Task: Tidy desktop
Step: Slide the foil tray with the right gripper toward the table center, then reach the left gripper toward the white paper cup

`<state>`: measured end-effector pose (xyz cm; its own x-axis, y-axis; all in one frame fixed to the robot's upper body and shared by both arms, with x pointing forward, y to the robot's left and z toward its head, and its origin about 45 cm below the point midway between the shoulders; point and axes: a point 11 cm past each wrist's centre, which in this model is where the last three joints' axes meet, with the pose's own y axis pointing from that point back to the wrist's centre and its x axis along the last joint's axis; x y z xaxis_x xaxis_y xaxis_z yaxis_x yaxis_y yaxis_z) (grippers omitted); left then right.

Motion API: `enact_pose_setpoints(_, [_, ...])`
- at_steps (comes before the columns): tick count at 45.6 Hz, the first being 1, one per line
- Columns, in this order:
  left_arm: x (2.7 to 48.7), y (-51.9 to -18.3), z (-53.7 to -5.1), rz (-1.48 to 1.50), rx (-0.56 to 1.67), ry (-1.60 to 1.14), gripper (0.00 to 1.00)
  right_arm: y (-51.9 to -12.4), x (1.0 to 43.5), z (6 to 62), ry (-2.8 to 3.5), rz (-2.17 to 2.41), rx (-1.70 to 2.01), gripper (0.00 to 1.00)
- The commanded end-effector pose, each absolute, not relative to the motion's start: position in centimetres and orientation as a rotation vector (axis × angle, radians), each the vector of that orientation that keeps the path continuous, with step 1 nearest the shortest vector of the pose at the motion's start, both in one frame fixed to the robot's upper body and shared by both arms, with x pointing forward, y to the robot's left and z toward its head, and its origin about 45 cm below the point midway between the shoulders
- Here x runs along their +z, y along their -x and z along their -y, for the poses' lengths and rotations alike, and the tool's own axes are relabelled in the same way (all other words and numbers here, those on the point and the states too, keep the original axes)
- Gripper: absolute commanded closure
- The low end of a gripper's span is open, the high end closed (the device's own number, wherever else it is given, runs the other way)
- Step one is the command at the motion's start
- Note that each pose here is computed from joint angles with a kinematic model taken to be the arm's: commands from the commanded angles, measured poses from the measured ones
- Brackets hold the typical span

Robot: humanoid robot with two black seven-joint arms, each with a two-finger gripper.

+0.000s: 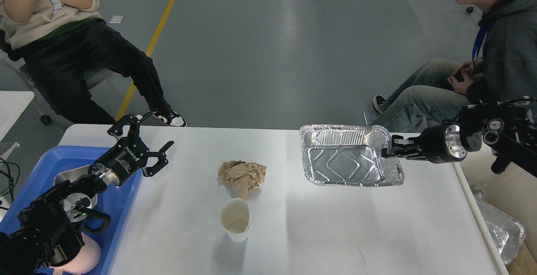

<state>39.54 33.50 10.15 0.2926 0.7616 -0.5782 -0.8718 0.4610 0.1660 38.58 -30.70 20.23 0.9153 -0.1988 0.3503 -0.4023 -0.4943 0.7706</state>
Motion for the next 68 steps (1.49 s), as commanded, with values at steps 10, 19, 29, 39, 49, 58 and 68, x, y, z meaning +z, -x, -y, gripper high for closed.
enact_pose_setpoints(10, [12.3, -38.4, -39.8, -0.575, 1.064, -0.068, 0.04, -38.7, 20.0, 30.3, -2.103, 0.425, 0.263, 1.00])
enact_pose_setpoints(19, [20.6, -38.3, -41.7, -0.385, 1.005, -0.196, 0.04, -38.7, 19.9, 30.3, -2.105, 0.425, 0.262, 1.00])
enact_pose_setpoints(29, [27.8, -32.1, -39.1, -0.273, 0.905, -0.402, 0.04, -38.7, 19.8, 29.6, -2.116, 0.414, 0.264, 1.00])
enact_pose_setpoints(39, [33.8, -26.8, -41.4, -0.209, 0.871, -0.552, 0.04, -38.7, 19.8, 29.5, -2.118, 0.414, 0.266, 1.00])
enact_pose_setpoints(49, [36.6, -24.3, -43.4, -0.202, 0.829, -0.630, 0.04, -38.6, 19.6, 29.6, -2.119, 0.413, 0.259, 1.00])
enact_pose_setpoints(58, [35.2, -24.7, -42.8, -0.173, 0.777, -0.726, 0.04, -38.8, 19.9, 29.5, -2.120, 0.415, 0.266, 1.00])
enact_pose_setpoints(68, [29.6, -28.4, -34.8, -0.014, 0.488, -0.865, 0.05, -39.0, 20.3, 29.5, -2.120, 0.420, 0.276, 1.00])
